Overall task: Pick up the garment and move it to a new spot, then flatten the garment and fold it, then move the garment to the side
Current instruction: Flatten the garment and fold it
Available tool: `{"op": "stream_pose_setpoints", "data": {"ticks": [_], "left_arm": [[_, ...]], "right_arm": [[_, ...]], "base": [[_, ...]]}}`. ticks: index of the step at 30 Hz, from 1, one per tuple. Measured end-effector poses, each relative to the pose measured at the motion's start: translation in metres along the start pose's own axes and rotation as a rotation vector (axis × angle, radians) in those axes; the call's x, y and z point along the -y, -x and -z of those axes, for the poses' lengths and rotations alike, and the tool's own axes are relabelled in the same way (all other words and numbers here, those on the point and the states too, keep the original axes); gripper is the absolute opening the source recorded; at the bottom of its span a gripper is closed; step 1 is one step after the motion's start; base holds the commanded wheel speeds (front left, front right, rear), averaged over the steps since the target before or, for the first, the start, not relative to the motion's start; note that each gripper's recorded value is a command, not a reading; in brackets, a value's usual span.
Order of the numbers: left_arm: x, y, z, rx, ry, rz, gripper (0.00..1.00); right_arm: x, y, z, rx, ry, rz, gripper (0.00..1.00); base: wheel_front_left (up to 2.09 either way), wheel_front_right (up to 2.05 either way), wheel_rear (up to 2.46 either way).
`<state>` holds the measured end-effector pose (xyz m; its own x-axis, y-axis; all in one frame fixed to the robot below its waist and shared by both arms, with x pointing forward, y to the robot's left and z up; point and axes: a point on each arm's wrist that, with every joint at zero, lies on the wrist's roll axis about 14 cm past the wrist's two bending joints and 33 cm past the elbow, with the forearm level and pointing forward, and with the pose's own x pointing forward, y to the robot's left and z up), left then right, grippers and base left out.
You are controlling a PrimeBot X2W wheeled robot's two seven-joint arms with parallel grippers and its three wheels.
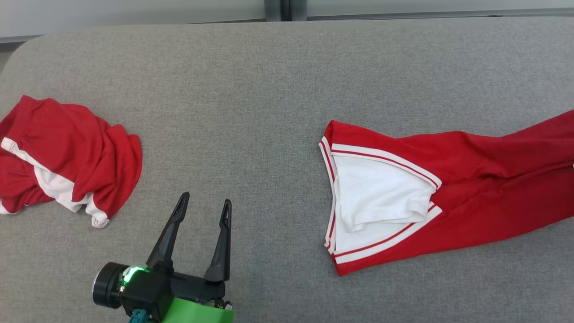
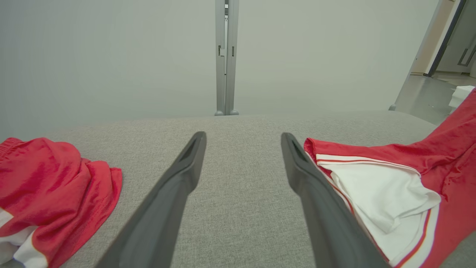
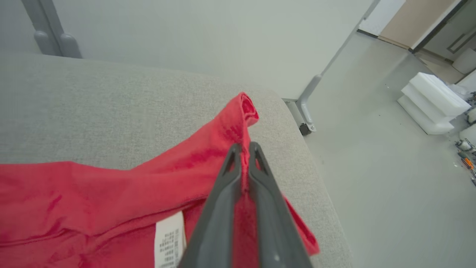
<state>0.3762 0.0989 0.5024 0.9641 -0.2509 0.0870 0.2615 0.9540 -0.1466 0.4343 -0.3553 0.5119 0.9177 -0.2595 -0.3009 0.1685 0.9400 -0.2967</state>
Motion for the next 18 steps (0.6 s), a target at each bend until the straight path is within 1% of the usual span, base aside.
{"op": "stream_pose_setpoints", "data": {"ticks": [4,8,13,17,18], "left_arm": [[0.000,0.002,-0.003,0.006,0.001,-0.002,1.00],[-0.002,0.006,-0.005,0.012,0.000,-0.017,1.00],[-0.005,0.010,-0.009,0.019,0.001,-0.032,1.00],[-0.006,0.013,-0.011,0.023,-0.001,-0.041,1.00],[-0.007,0.013,-0.011,0.023,-0.002,-0.044,1.00]], "right_arm": [[-0.029,0.016,-0.019,0.058,0.019,-0.059,0.00],[-0.070,0.032,-0.035,0.110,0.003,-0.142,0.00],[-0.120,0.044,-0.043,0.145,-0.011,-0.243,0.00],[-0.168,0.054,-0.047,0.162,-0.028,-0.359,0.00],[-0.177,0.056,-0.046,0.161,-0.014,-0.379,0.00]], "base": [[0.00,0.00,0.00],[0.00,0.00,0.00],[0.00,0.00,0.00],[0.00,0.00,0.00],[0.00,0.00,0.00]]}}
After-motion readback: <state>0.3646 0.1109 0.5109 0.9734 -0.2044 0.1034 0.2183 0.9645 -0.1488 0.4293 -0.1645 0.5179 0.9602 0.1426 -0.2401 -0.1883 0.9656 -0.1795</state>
